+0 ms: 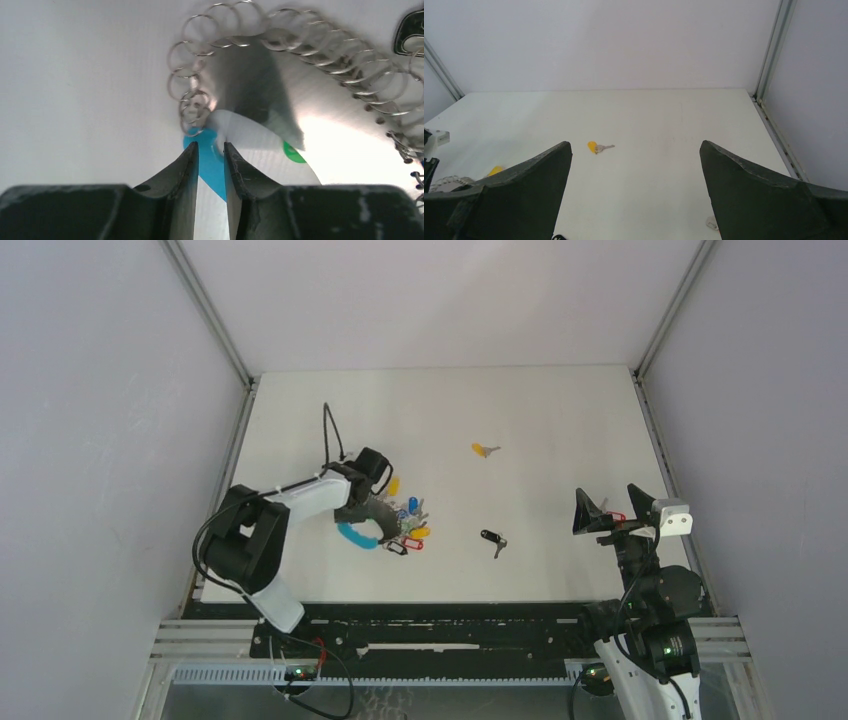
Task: Put the keys on the keyring
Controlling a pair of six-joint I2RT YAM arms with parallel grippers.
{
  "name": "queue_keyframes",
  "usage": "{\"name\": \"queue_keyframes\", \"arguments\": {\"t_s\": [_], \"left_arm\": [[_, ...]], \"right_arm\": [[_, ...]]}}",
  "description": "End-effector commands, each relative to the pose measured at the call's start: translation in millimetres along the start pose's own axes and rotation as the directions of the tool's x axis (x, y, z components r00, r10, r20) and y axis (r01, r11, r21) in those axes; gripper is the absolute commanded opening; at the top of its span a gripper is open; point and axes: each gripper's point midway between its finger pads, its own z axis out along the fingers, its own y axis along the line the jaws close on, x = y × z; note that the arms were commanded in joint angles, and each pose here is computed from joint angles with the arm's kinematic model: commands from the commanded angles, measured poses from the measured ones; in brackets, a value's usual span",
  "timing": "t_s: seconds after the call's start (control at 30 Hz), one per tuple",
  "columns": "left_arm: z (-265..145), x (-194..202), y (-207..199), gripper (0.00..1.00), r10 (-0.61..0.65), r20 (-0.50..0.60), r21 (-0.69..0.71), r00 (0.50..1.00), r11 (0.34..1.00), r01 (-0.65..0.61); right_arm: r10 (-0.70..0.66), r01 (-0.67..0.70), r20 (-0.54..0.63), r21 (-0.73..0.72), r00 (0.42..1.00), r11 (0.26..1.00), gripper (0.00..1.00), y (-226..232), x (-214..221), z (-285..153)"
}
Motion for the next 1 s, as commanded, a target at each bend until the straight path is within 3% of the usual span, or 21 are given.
{"name": "queue_keyframes", "arguments": {"t_s": [0.0, 0.1, 0.2, 0.33, 0.5, 0.67, 0.8, 0.97], "left_arm": [[-15.5, -12.3, 15.8, 0.29, 0.266, -0.007, -0.144, 0.964, 0.954, -0.264], [-15.9, -21.1, 17.0, 0.3, 0.321, -0.011, -0.191, 0.947, 0.929, -0.317], [-20.9, -30.7, 15.4, 0.35, 0.299, 0.023, -0.198, 0.954, 0.937, -0.288], [-43.7, -41.9, 5.2, 0.68, 0.133, 0.112, -0.098, 0.985, 0.988, -0.122], [-63.0, -41.4, -28.9, 0.92, -0.205, 0.111, 0.14, 0.973, 0.972, 0.189], [-66.5, -41.7, -49.9, 0.94, -0.429, -0.005, 0.221, 0.903, 0.88, 0.42], [-56.4, -36.2, -69.2, 0.95, -0.498, -0.101, 0.213, 0.861, 0.835, 0.508], [-40.6, -29.8, -77.7, 0.95, -0.536, -0.14, 0.166, 0.833, 0.817, 0.553]], "right_arm": [[0.012, -0.01, 0.125, -0.012, 0.992, 1.0, 1.0, 1.3, -29.8, -16.3], [0.014, -0.012, 0.125, -0.016, 0.992, 1.0, 1.0, 1.9, -29.9, -16.2], [0.015, -0.013, 0.126, -0.021, 0.992, 1.0, 1.0, 2.9, -30.0, -16.4], [0.015, -0.013, 0.127, -0.022, 0.992, 1.0, 1.0, 3.0, -30.5, -16.4], [0.015, -0.013, 0.126, -0.019, 0.992, 1.0, 1.0, 2.5, -30.4, -16.5], [0.016, -0.013, 0.125, -0.025, 0.992, 1.0, 1.0, 3.6, -30.1, -16.5], [0.017, -0.013, 0.124, -0.026, 0.992, 1.0, 1.0, 3.8, -29.9, -16.5], [0.017, -0.014, 0.122, -0.022, 0.992, 1.0, 1.0, 3.0, -29.9, -16.9]]}}
